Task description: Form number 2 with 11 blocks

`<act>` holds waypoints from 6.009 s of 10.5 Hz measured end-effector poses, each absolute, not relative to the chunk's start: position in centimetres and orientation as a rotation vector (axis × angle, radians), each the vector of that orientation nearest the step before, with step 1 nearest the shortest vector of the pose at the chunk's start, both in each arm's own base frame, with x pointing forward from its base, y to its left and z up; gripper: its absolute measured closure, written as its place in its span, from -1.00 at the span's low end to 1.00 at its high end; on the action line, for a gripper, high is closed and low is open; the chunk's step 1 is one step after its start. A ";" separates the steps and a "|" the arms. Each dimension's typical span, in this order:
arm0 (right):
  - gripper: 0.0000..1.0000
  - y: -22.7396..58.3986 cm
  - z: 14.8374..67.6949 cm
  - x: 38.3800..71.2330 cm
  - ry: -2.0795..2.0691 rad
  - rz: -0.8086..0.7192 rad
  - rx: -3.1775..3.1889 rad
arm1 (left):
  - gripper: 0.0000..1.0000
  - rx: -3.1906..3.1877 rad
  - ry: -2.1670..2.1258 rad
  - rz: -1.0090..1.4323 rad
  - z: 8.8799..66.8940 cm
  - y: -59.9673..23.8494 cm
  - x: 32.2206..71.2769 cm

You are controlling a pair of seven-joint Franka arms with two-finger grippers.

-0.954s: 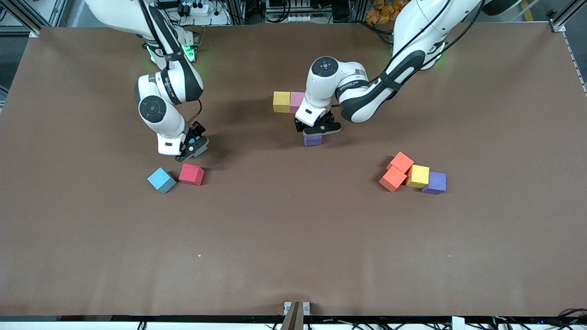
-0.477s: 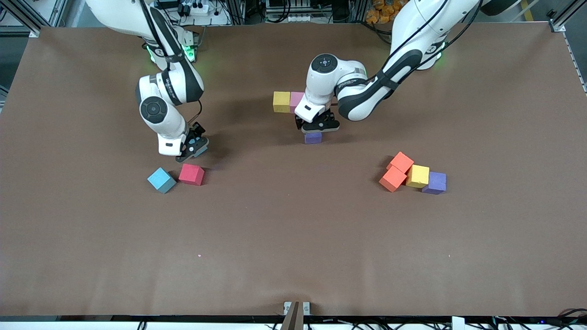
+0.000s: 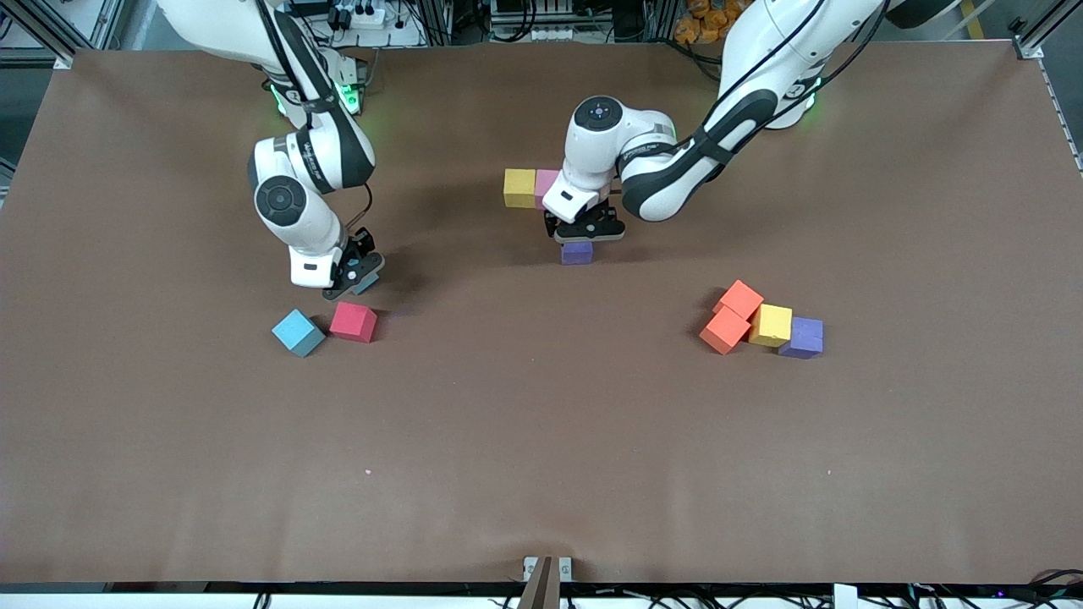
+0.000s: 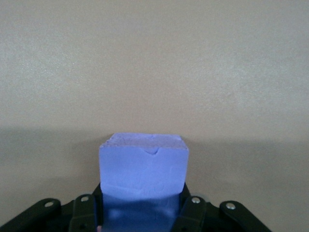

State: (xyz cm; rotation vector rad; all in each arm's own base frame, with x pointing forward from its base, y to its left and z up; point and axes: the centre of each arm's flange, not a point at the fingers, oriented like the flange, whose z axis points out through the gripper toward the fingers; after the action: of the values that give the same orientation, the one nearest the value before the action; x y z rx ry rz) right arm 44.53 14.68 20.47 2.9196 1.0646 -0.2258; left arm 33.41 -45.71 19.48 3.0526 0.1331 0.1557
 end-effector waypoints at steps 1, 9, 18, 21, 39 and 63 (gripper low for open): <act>-0.18 14.8 21.0 44.7 1.066 -0.239 2.924 | -0.08 3.053 0.129 0.155 19.5 -45.7 33.3; -0.18 21.8 24.7 45.1 1.254 -0.162 2.864 | -1.00 3.016 0.204 0.221 21.7 -44.6 36.9; -0.18 43.2 25.6 41.0 1.726 -0.159 2.520 | -1.00 2.932 0.334 0.371 28.3 -30.6 51.8; -0.18 48.4 22.2 39.8 1.855 -0.170 2.373 | -1.00 3.000 0.027 0.405 27.7 -24.3 55.1; -0.18 54.0 19.9 37.2 2.003 -0.164 2.297 | -1.00 2.909 -1.006 0.013 22.6 -18.7 57.8; -1.00 40.8 29.4 50.2 1.733 -0.296 2.572 | -0.24 3.006 -0.898 -0.063 20.9 -19.7 56.2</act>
State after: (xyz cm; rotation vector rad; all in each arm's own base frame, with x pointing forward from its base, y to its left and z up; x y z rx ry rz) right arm 50.18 40.85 29.39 2.5722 1.7333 -0.2962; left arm 56.16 -19.67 20.88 3.0059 -0.8977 -0.0633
